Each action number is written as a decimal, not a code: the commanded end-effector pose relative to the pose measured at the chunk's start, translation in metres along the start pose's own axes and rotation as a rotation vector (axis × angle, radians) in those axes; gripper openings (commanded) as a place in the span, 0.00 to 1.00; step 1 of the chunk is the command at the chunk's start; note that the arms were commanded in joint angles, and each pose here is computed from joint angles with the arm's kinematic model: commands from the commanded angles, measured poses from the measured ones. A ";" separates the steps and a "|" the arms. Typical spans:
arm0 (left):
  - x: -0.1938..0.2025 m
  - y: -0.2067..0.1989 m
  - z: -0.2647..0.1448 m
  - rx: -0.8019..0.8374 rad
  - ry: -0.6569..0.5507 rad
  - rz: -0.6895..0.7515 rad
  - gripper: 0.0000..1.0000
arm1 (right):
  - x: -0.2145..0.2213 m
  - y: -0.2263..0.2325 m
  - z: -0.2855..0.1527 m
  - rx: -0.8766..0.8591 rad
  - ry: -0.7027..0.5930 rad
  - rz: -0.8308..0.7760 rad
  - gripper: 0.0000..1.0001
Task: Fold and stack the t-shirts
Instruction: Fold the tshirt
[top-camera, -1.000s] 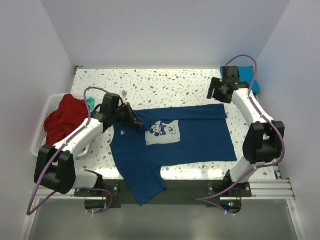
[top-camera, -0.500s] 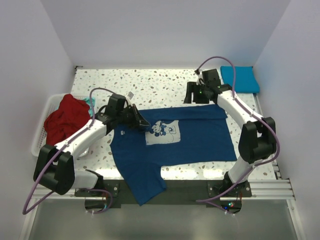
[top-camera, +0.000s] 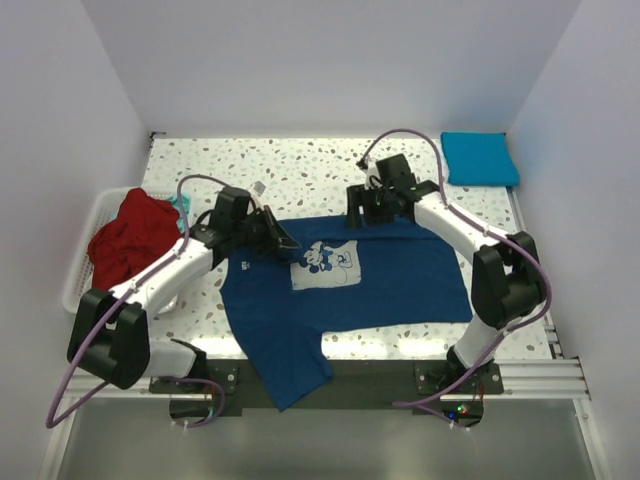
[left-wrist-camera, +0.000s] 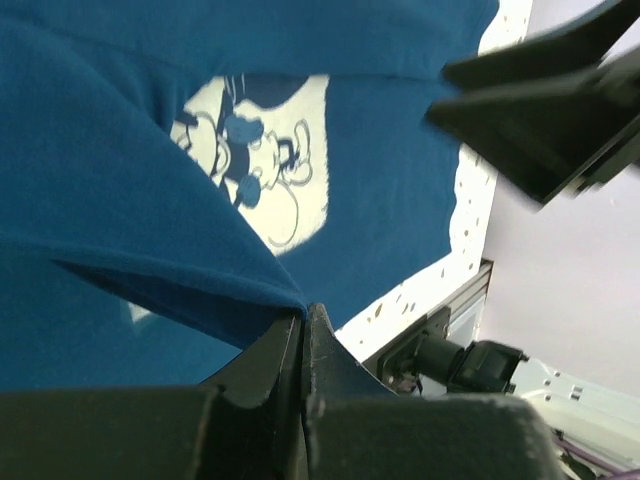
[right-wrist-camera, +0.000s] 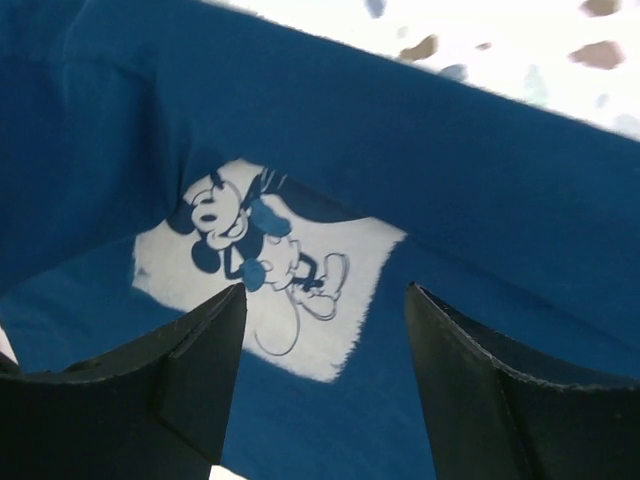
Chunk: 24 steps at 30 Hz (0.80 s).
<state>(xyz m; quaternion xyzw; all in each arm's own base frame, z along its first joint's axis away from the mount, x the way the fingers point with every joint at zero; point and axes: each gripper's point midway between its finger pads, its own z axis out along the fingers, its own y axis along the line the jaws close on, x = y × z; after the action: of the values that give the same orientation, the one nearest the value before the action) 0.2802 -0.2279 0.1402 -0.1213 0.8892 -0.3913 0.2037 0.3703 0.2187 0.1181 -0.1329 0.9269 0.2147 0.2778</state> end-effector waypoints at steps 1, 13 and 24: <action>-0.039 -0.023 -0.001 0.065 -0.099 0.036 0.00 | -0.003 0.021 0.001 -0.036 -0.042 -0.079 0.67; -0.166 0.013 0.029 -0.044 -0.292 0.041 0.00 | 0.003 0.094 0.038 -0.079 -0.097 -0.270 0.57; -0.176 0.057 0.083 -0.102 -0.212 -0.014 0.00 | -0.007 0.158 0.089 -0.127 -0.146 -0.429 0.45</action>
<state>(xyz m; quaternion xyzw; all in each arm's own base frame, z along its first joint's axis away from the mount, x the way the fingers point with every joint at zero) 0.4490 -0.1790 0.0795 -0.1940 0.8910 -0.3228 0.2536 0.3274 0.3717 0.0676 -0.3204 0.8748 0.2072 0.2986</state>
